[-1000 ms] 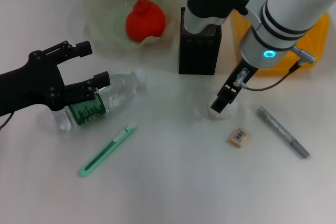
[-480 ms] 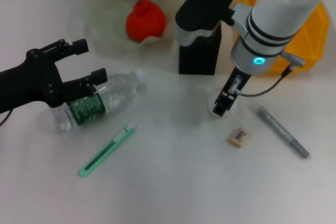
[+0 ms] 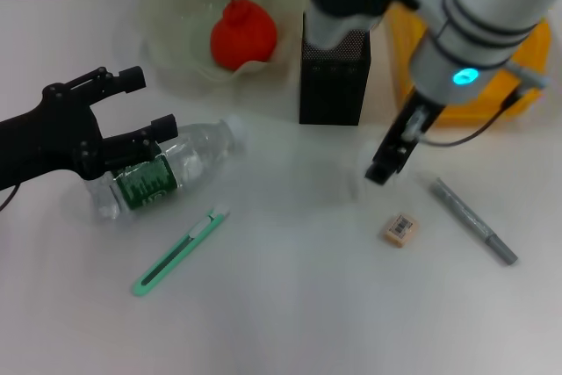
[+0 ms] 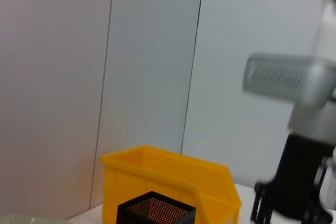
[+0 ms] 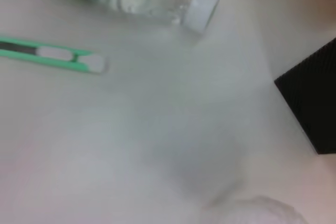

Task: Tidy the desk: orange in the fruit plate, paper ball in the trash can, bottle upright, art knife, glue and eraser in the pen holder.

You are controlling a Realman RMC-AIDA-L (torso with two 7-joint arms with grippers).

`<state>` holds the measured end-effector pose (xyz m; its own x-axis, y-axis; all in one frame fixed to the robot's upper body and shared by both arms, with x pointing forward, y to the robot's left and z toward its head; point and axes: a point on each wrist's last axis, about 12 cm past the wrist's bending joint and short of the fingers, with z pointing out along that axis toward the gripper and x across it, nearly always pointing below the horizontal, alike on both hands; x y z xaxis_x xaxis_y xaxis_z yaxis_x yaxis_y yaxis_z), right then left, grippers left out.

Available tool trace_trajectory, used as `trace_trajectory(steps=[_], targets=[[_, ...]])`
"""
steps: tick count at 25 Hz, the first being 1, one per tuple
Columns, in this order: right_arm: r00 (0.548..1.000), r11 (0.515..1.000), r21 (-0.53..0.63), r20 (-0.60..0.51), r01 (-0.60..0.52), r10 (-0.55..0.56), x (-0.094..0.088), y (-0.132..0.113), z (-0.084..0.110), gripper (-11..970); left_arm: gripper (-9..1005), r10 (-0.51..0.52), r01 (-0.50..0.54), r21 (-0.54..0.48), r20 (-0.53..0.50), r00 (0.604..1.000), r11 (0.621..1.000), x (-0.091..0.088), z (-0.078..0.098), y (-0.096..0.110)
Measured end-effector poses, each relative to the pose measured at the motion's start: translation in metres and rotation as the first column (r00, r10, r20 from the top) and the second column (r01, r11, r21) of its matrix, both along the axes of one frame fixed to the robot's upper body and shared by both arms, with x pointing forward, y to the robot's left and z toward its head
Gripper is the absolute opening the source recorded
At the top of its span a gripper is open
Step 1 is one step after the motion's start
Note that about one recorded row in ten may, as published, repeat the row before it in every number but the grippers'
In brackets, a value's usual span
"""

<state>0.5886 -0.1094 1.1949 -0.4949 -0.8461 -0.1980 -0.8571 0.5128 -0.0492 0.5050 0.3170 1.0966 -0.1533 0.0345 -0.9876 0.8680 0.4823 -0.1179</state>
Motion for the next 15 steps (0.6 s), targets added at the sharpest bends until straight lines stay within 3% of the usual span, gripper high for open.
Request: trace_trajectory(steps=[1,2,3,7,11,12,15], targets=[[1.0,1.0,0.006,0.007,0.004,-0.004,-0.003,-0.004,0.009,484,792,0.0,0.0,0.001,0.0,1.0,1.0,0.0,0.0,0.0],[0.998,0.999,0.034,0.05,0.022,-0.024,-0.008,-0.014,0.033,484,791,0.003,-0.003,0.003,0.0,1.0,1.0,0.0,0.0,0.001],[0.998,0.999,0.034,0.05,0.022,-0.024,-0.008,-0.014,0.033,484,790,0.003,-0.003,0.003,0.0,1.0,1.0,0.0,0.0,0.001],[0.984,0.995,0.056,0.15,0.087,-0.095,-0.015,-0.039,0.069,485,787,0.006,-0.006,0.008,0.001,1.0,1.0,0.001,0.0,0.001],[0.953,0.982,0.068,0.238,0.175,-0.187,-0.011,-0.069,0.085,484,784,0.01,-0.01,0.011,0.003,1.0,1.0,0.002,0.001,0.001],[0.934,0.97,0.093,0.265,0.223,-0.24,-0.006,-0.086,0.086,483,783,0.01,-0.01,0.011,0.004,1.0,1.0,0.003,0.001,0.001],[0.915,0.958,0.125,0.287,0.258,-0.284,0.001,-0.101,0.083,483,781,0.003,-0.003,0.017,0.004,1.0,1.0,0.005,0.001,0.0]])
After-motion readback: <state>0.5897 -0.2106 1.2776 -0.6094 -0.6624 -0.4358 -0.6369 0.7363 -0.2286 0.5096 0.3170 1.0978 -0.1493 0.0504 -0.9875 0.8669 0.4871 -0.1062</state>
